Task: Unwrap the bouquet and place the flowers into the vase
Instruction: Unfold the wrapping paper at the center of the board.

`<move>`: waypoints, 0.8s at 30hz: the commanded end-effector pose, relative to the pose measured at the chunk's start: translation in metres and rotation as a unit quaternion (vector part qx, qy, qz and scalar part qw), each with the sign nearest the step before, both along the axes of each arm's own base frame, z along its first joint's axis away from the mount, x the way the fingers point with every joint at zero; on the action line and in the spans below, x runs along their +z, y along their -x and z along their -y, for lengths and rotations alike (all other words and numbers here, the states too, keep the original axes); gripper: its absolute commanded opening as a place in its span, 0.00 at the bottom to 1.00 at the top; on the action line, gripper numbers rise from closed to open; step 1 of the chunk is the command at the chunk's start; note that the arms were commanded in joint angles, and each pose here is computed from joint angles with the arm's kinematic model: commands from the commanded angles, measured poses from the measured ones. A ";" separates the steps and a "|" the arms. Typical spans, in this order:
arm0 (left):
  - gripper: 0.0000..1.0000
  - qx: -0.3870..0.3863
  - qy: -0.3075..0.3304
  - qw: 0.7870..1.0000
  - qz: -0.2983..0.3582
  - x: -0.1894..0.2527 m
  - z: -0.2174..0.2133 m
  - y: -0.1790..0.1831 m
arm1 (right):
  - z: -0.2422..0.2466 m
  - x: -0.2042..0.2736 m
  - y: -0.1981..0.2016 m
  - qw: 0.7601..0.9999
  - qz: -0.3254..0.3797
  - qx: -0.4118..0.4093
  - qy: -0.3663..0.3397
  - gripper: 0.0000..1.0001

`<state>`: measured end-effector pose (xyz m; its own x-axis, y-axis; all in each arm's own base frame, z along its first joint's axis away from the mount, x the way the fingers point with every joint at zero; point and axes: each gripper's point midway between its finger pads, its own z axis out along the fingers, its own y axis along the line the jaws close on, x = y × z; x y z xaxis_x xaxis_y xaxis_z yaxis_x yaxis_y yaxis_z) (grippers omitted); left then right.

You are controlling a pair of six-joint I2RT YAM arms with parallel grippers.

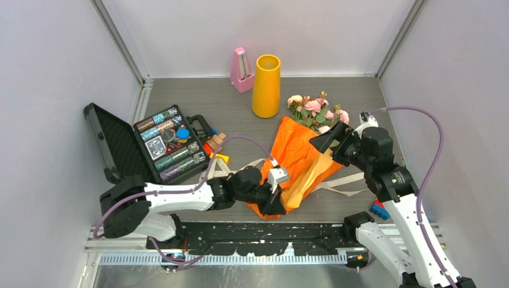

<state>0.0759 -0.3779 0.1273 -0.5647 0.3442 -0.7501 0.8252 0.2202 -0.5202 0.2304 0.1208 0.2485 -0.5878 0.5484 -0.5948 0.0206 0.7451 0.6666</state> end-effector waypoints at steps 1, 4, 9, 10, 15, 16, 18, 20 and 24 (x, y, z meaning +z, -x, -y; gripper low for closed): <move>0.00 -0.027 -0.013 0.999 0.025 -0.006 0.011 0.010 | -0.003 0.051 0.009 0.998 0.049 0.013 -0.024 0.88; 0.06 -0.046 -0.036 0.998 0.027 -0.016 0.012 0.022 | 0.000 0.060 0.013 0.998 0.054 0.013 -0.015 0.88; 0.43 -0.057 -0.036 0.997 0.028 -0.011 0.015 0.029 | 0.000 0.051 0.013 0.999 0.031 0.017 -0.003 0.88; 0.51 -0.057 -0.030 0.998 0.028 -0.006 0.015 0.029 | 0.000 0.047 0.013 0.999 0.025 0.020 0.002 0.88; 0.77 -0.048 0.021 0.998 0.032 0.030 0.015 0.031 | -0.001 0.014 0.008 0.998 -0.031 0.035 0.034 0.86; 0.80 -0.046 0.029 0.998 0.032 0.037 0.014 0.031 | -0.002 0.009 0.007 0.998 -0.042 0.038 0.038 0.85; 0.84 -0.038 0.043 0.998 0.035 0.049 0.010 0.031 | -0.004 -0.001 0.006 0.996 -0.061 0.047 0.042 0.84; 0.88 -0.032 0.061 0.997 0.040 0.064 0.005 0.031 | -0.008 -0.012 0.007 0.994 -0.081 0.057 0.042 0.83; 0.96 0.005 0.073 0.996 0.058 0.077 -0.006 0.021 | -0.008 -0.041 0.010 0.988 -0.125 0.066 0.054 0.81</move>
<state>0.0430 -0.3775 0.1822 -0.4804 0.3057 -0.8220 0.8754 0.1106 -0.4705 0.2279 0.1269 0.2257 -0.7381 0.4442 -0.5077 0.0787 0.8042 0.5891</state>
